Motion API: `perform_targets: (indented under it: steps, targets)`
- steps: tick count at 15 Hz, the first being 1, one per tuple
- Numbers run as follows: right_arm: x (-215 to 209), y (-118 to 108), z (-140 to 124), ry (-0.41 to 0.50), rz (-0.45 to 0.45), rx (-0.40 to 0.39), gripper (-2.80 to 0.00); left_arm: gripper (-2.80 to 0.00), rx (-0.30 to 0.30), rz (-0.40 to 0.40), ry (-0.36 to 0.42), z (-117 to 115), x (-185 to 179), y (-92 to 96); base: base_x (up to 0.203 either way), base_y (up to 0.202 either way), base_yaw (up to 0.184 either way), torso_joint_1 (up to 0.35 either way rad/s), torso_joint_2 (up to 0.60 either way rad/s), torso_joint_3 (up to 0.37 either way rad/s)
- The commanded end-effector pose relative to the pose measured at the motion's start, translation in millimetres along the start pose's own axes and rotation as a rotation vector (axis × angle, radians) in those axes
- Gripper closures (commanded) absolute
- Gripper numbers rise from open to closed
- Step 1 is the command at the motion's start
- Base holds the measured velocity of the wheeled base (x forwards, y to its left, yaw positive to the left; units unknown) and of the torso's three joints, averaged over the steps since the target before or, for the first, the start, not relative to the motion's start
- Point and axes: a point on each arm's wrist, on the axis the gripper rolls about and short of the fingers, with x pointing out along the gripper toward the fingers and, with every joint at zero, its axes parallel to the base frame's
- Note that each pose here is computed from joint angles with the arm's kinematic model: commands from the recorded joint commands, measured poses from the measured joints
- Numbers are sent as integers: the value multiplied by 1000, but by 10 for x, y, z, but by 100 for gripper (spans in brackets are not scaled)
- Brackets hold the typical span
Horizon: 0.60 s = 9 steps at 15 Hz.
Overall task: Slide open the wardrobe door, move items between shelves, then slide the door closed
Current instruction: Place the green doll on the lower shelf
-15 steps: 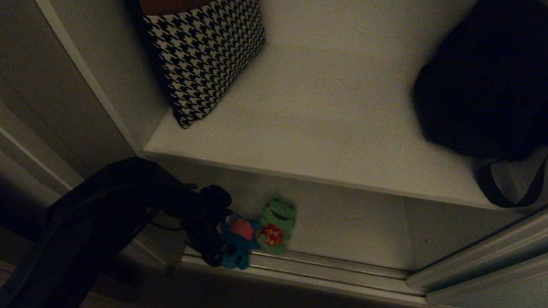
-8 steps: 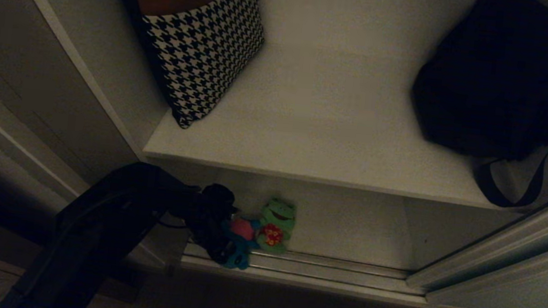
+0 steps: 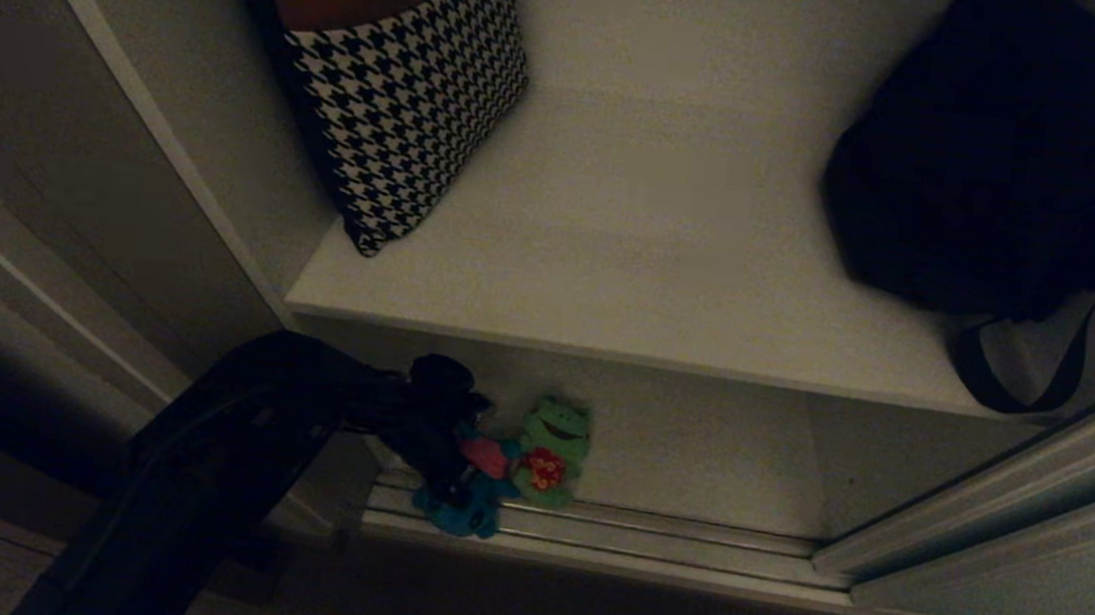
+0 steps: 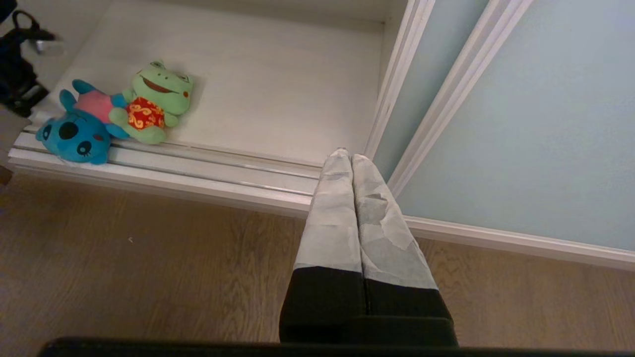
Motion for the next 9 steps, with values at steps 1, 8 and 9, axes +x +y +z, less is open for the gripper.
perform_targets:
  steps: [1,8,9]
  targets:
    - [-1,0,1,-1,2,-1,0,0,8,32,-76,40,66,34,0,0,0,0,0,0]
    - [-1,0,1,-1,2,-1,0,0,0,126,-93,22,44,183,0,0,0,0,0,0]
    - [-1,0,1,-1,1,-1,0,0,10,129,-95,22,30,215,0,0,0,0,0,0]
